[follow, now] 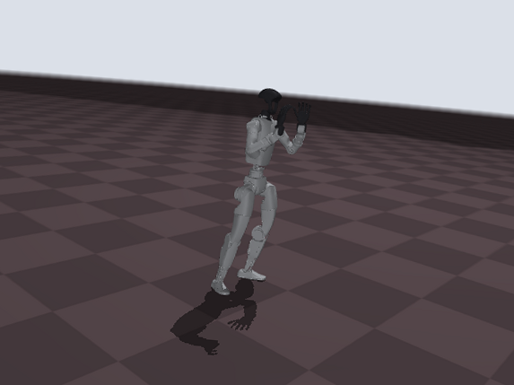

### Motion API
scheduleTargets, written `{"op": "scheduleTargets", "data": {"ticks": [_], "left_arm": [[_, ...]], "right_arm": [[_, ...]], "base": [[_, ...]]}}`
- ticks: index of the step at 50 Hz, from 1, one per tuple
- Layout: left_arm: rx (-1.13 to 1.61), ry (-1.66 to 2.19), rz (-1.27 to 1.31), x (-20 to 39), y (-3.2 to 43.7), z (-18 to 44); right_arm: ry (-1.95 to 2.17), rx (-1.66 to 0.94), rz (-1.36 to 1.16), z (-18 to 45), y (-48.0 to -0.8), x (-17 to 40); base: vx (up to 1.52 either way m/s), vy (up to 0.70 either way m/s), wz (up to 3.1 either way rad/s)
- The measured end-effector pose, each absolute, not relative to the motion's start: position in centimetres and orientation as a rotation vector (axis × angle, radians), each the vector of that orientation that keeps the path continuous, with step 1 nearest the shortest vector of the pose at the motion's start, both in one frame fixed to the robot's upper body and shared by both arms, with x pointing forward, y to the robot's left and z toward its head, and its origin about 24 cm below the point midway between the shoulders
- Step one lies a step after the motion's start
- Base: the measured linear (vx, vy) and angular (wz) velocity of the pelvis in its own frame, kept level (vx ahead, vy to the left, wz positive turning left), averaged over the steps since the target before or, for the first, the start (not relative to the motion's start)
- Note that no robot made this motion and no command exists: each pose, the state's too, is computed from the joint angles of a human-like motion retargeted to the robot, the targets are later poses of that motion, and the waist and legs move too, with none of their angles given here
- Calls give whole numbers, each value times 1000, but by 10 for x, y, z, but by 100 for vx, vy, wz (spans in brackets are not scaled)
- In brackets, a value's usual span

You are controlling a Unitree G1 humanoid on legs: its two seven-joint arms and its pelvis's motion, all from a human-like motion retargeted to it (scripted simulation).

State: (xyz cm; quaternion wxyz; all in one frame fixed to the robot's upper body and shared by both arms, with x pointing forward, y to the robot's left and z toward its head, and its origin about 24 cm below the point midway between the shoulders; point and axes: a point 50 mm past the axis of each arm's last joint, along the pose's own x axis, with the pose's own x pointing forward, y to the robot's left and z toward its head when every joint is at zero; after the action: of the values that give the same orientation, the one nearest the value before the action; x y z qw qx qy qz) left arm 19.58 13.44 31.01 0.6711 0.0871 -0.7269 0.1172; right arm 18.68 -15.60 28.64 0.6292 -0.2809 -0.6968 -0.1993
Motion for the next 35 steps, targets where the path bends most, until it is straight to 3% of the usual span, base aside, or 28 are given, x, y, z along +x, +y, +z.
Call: {"op": "scheduleTargets", "data": {"ticks": [20, 31, 35], "left_arm": [[283, -1699, 396, 185, 148, 310], [228, -1612, 461, 186, 157, 294], [196, -1560, 611, 191, 160, 286]], "right_arm": [[-1600, -687, -631, 280, -179, 172], [-1462, -625, -571, 257, -180, 168], [-1452, -590, -644, 253, -182, 163]], "base": [[-1, -7, -13], [-5, -23, -21], [-8, -34, -21]]}}
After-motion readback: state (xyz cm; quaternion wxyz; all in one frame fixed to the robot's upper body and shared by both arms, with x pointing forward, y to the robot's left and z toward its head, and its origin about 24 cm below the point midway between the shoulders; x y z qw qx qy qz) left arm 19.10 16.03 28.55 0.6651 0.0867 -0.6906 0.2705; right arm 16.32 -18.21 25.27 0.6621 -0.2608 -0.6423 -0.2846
